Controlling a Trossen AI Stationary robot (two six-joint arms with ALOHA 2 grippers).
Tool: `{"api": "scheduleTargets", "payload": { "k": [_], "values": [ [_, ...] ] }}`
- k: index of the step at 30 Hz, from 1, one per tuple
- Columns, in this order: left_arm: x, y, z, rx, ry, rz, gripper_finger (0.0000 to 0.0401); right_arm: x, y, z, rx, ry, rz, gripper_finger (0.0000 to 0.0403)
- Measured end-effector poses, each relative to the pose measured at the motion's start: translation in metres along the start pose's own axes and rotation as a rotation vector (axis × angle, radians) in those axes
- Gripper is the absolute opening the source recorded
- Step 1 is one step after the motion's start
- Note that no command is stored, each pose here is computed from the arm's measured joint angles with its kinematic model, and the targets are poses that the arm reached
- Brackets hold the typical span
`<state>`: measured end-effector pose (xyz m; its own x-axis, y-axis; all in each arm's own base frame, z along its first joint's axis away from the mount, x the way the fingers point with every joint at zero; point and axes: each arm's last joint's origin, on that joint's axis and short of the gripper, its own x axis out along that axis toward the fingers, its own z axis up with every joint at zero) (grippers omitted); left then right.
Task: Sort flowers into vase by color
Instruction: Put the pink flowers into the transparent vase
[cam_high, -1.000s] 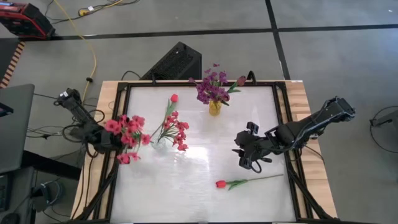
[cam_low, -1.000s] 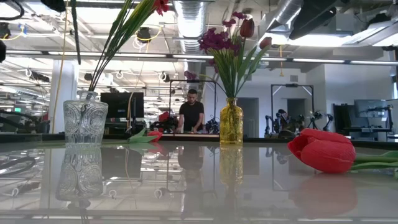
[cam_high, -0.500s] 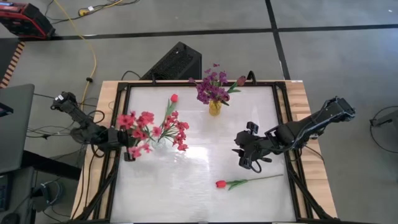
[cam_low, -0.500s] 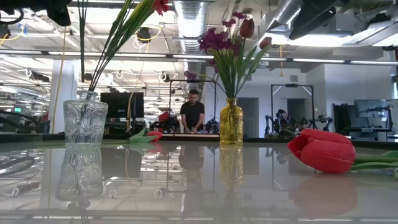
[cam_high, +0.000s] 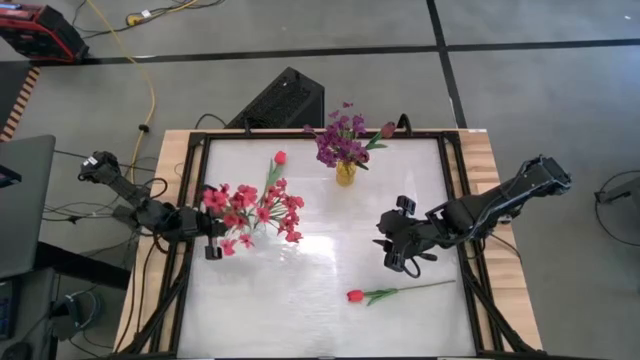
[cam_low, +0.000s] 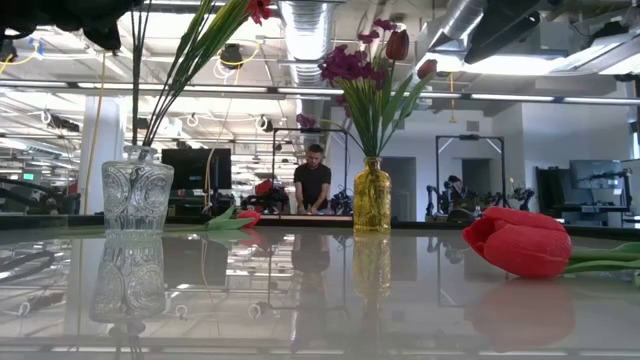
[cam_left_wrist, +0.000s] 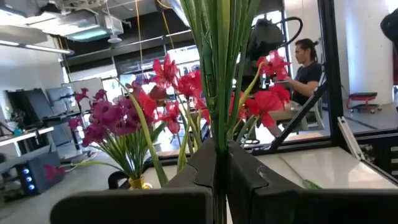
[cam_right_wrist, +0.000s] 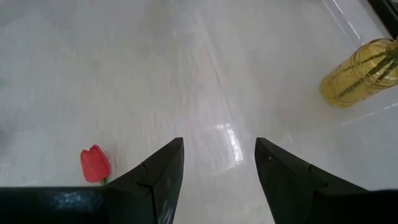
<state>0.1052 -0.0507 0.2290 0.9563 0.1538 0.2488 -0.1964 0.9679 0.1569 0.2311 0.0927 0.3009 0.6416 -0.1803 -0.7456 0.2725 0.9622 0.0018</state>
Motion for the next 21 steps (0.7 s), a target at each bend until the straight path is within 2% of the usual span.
{"api": "scheduleTargets", "payload": {
  "k": [7, 14, 18, 21],
  "values": [
    [-0.008, 0.002, -0.024, -0.038, -0.033, 0.03, 0.0, -0.001, 0.001, -0.001, 0.005, 0.002, 0.007, 0.0223],
    [-0.008, 0.001, -0.026, -0.062, -0.026, 0.022, 0.0, 0.007, 0.02, -0.008, -0.044, 0.051, 0.072, 0.0223],
    [-0.008, 0.002, -0.028, -0.113, 0.015, 0.09, 0.0, 0.025, 0.037, -0.013, -0.077, 0.101, 0.126, 0.0223],
    [-0.009, 0.005, -0.031, -0.165, 0.06, 0.194, 0.0003, 0.042, 0.047, -0.021, -0.104, 0.188, 0.145, 0.0223]
  ]
}}
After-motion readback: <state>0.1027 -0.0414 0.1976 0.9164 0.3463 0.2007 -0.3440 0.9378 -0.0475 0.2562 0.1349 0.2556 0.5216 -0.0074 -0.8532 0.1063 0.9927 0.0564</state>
